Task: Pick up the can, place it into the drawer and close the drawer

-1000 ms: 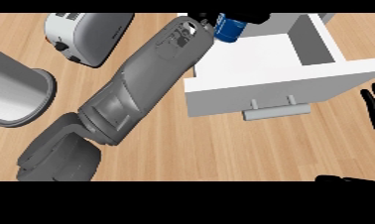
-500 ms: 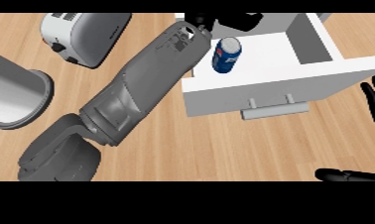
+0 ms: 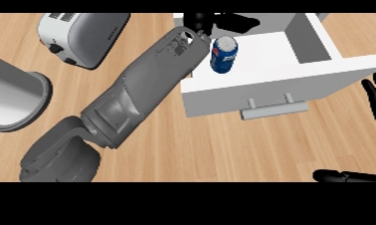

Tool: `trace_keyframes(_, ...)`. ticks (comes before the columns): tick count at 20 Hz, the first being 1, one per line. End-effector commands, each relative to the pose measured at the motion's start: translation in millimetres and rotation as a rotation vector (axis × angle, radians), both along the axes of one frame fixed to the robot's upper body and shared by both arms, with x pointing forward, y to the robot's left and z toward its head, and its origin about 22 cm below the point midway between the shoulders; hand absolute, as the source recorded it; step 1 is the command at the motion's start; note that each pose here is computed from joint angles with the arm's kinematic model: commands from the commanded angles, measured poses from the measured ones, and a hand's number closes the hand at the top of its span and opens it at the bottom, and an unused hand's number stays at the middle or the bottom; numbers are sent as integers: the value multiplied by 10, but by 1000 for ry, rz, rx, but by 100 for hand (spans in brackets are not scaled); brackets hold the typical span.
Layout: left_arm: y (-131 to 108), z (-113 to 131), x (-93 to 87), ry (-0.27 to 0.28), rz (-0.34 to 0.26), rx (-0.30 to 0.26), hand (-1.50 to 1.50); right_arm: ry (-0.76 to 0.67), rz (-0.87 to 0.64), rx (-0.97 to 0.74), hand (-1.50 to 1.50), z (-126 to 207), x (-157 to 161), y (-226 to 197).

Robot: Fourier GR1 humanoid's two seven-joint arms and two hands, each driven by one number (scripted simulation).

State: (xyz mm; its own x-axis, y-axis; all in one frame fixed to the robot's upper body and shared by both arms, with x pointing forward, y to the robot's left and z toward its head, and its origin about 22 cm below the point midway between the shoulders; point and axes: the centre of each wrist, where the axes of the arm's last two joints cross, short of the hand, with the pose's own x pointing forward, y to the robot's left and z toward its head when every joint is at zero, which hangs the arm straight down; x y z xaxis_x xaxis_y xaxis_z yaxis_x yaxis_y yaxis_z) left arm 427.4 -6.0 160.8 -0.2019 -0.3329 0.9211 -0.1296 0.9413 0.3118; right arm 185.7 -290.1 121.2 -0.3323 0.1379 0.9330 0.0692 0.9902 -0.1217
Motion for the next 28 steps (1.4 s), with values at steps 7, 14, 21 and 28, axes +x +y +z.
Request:
trace_keyframes(7, 6, -6, -9, 30, 4, -101, -150, -112, -39, -293, -150, 192, -66, 7)
trace_keyframes(14, -114, 244, -33, -10, -26, -154, -150, -154, -33, -492, -150, 328, 56, 185)
trace_keyframes(21, -150, 188, -97, -24, -13, -171, -150, -149, -79, -772, -150, 172, 223, 308)
trace_keyframes(28, -172, 346, -85, -16, -17, -177, -150, -114, -118, -980, -150, -82, 396, 578)
